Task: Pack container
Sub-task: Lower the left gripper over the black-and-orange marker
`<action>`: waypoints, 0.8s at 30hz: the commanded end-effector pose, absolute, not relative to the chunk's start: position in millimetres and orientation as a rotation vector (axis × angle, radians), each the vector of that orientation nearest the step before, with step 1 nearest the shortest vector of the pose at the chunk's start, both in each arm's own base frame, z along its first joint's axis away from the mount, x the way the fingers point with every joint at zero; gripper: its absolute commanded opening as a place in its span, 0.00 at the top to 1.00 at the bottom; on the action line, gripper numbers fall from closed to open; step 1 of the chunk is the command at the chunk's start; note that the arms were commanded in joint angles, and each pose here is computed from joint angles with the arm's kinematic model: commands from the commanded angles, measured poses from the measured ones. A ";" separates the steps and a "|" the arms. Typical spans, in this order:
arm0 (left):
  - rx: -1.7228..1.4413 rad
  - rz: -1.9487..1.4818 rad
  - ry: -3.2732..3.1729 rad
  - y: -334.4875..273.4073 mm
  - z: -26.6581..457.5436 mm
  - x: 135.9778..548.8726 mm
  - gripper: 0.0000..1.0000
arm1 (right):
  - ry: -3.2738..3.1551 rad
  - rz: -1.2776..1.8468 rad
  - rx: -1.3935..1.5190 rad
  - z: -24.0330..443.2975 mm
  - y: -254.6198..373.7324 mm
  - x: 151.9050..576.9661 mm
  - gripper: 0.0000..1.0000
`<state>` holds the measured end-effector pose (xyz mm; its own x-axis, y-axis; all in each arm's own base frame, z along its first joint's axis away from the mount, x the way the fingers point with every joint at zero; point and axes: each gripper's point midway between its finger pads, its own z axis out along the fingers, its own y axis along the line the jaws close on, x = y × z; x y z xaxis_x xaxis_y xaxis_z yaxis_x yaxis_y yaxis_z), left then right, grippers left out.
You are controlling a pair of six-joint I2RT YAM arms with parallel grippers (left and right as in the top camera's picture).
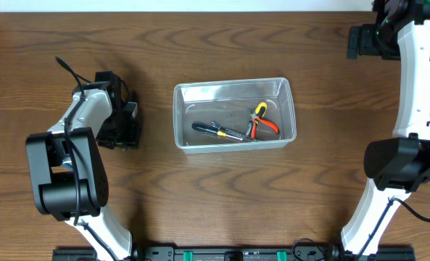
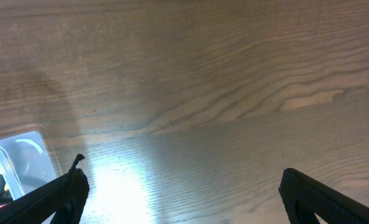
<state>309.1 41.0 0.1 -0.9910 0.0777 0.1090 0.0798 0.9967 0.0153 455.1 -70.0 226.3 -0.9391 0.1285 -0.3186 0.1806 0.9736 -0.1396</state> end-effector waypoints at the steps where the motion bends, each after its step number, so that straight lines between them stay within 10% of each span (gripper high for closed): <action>1: -0.113 -0.031 -3.015 42.9 -5.5 305.4 0.42 | 2.782 -0.244 0.246 235.7 -70.9 454.8 0.01; 24: -0.113 -0.037 -3.039 43.6 -5.9 311.2 0.63 | 2.781 -0.244 0.246 235.7 -70.9 454.9 0.01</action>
